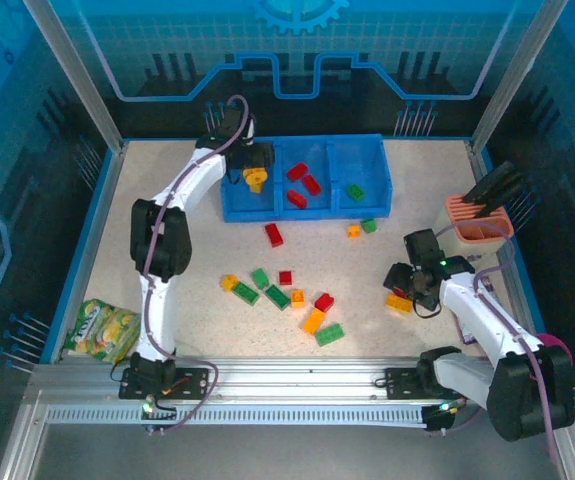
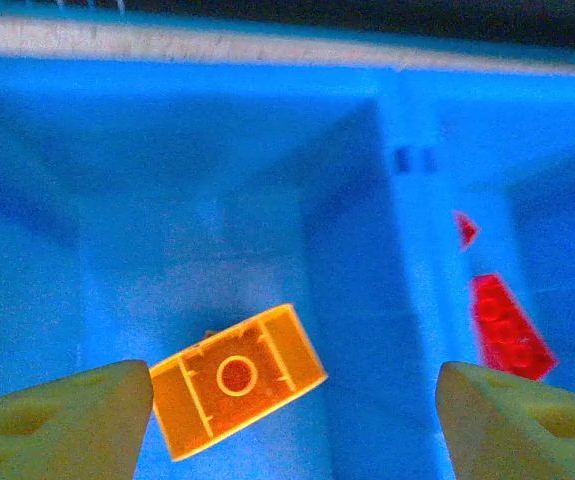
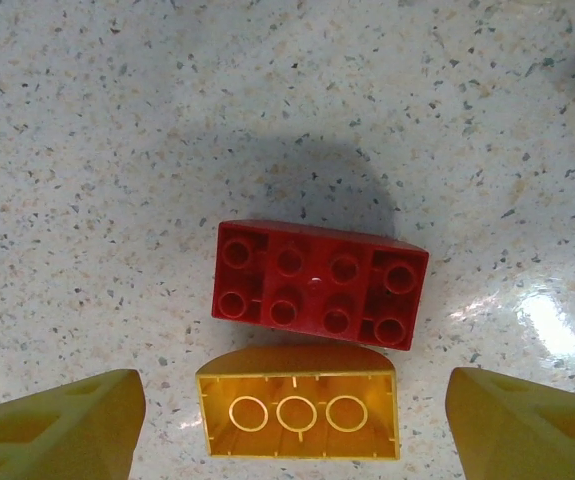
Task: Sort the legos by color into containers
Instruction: Pick up the lego from the bottom-right of the table.
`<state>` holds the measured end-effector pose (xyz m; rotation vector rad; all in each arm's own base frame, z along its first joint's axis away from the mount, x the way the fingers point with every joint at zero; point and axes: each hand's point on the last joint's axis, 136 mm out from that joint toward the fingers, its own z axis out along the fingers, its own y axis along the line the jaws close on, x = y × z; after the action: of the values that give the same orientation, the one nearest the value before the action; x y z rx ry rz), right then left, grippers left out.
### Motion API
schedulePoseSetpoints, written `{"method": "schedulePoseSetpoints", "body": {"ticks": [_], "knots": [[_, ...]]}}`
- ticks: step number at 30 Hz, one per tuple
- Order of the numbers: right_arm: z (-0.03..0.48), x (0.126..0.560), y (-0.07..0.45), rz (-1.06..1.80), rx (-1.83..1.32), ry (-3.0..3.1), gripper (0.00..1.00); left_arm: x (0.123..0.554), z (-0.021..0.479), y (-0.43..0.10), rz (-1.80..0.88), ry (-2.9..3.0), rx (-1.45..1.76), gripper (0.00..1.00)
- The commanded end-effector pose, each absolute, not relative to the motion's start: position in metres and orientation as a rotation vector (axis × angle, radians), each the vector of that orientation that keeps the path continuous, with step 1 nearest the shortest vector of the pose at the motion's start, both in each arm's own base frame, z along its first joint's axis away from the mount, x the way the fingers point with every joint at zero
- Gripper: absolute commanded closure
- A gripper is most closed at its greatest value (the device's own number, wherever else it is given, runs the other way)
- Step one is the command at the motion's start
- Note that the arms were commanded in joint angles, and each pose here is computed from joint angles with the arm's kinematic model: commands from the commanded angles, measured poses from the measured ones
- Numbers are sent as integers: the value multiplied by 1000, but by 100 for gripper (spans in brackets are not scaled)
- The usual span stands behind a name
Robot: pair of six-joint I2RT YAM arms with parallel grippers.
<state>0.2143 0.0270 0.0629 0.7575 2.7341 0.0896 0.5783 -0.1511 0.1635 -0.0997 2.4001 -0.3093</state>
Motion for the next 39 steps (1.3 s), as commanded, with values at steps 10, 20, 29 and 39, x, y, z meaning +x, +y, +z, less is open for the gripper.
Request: {"method": "schedulePoseSetpoints", "body": {"ticks": [10,20,29,39], "knots": [[49,214,17,109,945,2688,19,552,234,-158,-432,2250,-52,37],[29,225,21,161,1018,2693,15,515,303,-148,-440,2113,-13,38],[12,237,20,120,958,2740,22,476,349,-144,-509,2019,0,36],[4,251,24,106,823,2811,57,444,346,-130,-464,2046,-18,36]]}}
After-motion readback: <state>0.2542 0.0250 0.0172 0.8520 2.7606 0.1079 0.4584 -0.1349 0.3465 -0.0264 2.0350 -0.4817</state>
